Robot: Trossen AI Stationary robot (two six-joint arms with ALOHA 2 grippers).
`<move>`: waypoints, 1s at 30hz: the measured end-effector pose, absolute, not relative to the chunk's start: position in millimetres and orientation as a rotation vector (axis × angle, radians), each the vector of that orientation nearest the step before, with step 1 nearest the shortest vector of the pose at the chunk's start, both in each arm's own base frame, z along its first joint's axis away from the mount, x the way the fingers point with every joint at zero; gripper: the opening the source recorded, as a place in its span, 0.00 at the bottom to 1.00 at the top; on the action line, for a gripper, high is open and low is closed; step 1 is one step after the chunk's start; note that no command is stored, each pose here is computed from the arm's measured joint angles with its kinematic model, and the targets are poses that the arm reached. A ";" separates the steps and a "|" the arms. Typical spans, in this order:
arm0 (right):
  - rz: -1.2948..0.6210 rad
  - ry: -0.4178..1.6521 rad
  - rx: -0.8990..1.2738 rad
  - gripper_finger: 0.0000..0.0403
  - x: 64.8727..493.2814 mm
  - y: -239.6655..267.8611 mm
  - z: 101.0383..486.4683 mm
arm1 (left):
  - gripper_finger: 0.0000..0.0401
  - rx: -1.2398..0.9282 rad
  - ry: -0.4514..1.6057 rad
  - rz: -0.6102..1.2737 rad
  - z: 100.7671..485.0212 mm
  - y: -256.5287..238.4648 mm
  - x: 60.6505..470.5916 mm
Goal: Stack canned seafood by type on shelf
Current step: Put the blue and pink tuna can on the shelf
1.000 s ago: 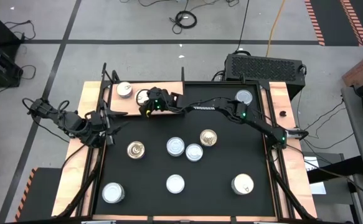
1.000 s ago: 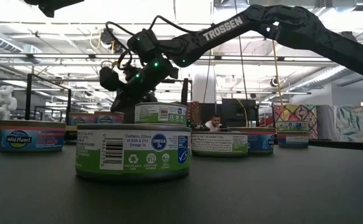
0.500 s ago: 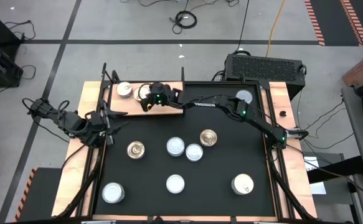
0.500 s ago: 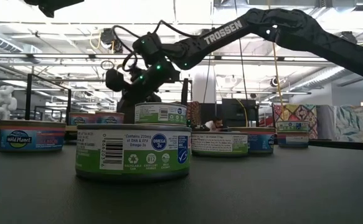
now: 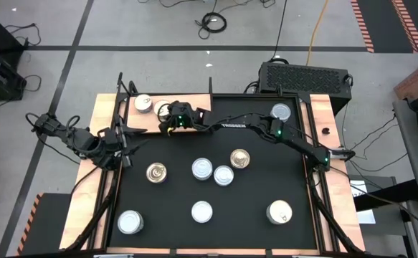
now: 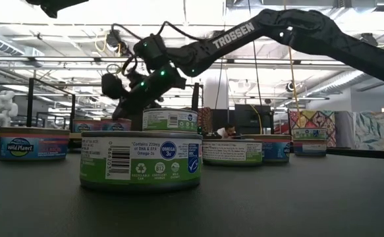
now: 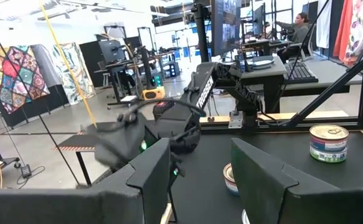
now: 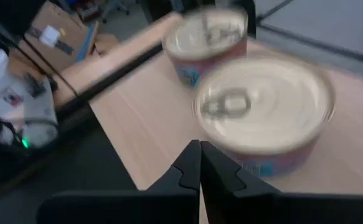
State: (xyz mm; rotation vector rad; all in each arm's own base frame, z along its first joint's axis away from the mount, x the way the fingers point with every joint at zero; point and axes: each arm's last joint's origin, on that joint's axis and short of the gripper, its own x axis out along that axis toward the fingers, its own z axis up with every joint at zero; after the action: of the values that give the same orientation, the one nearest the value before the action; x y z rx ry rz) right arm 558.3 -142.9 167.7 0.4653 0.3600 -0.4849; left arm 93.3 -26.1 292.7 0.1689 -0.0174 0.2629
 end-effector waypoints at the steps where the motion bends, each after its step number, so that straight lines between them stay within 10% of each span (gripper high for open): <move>1: -0.485 0.368 0.460 0.00 559.1 -143.0 162.7 | 0.43 0.167 -0.020 0.264 292.9 -26.0 93.2; 30: -0.577 0.276 0.431 0.00 556.3 -168.5 161.7 | 0.43 0.190 -0.016 0.269 293.0 -25.8 93.3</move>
State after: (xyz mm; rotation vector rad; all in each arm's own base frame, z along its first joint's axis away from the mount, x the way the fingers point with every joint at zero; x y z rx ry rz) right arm 556.3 -168.5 161.7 0.4305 0.2762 -0.5766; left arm 93.3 -25.8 293.0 0.1903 -0.0160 0.2689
